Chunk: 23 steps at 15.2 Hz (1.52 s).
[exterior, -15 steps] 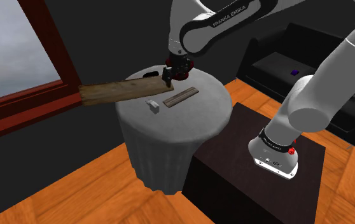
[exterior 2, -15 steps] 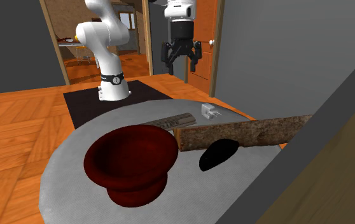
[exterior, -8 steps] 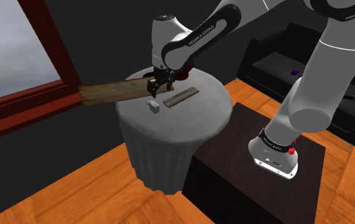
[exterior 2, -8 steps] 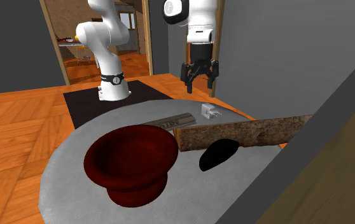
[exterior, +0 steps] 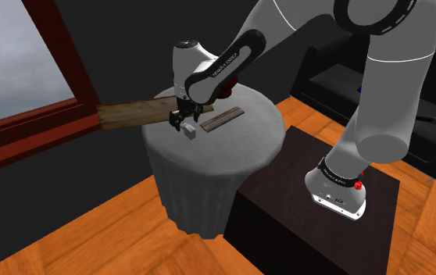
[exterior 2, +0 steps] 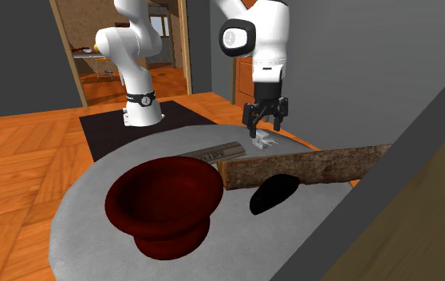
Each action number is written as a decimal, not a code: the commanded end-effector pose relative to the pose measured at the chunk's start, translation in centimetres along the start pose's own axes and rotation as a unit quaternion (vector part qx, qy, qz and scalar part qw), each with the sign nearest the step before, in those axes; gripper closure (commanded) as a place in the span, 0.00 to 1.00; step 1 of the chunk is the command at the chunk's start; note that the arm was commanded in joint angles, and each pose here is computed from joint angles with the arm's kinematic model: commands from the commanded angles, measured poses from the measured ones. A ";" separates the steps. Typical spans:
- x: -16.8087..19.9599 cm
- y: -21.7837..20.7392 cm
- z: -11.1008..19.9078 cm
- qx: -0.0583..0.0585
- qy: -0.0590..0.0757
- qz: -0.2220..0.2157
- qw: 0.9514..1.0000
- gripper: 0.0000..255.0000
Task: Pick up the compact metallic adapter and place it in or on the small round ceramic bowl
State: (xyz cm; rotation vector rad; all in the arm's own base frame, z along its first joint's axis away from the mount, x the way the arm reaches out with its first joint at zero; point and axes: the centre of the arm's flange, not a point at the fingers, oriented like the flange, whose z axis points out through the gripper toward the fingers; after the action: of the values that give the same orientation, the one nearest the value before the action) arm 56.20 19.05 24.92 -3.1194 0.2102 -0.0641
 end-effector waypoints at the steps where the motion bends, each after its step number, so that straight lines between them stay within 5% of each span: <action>1: 0.1 0.0 1.0 0.000 0.000 0.000 1.000 0.00; 12: 0.1 0.0 2.4 0.000 0.000 0.000 1.000 0.00; 13: 0.1 0.0 2.4 0.000 0.000 0.000 1.000 1.00; 23: 0.1 0.0 1.9 0.000 0.000 0.000 1.000 1.00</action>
State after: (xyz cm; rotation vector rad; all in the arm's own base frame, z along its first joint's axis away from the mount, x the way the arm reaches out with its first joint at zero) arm 56.34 19.03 22.77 -3.1192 0.2107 -0.0640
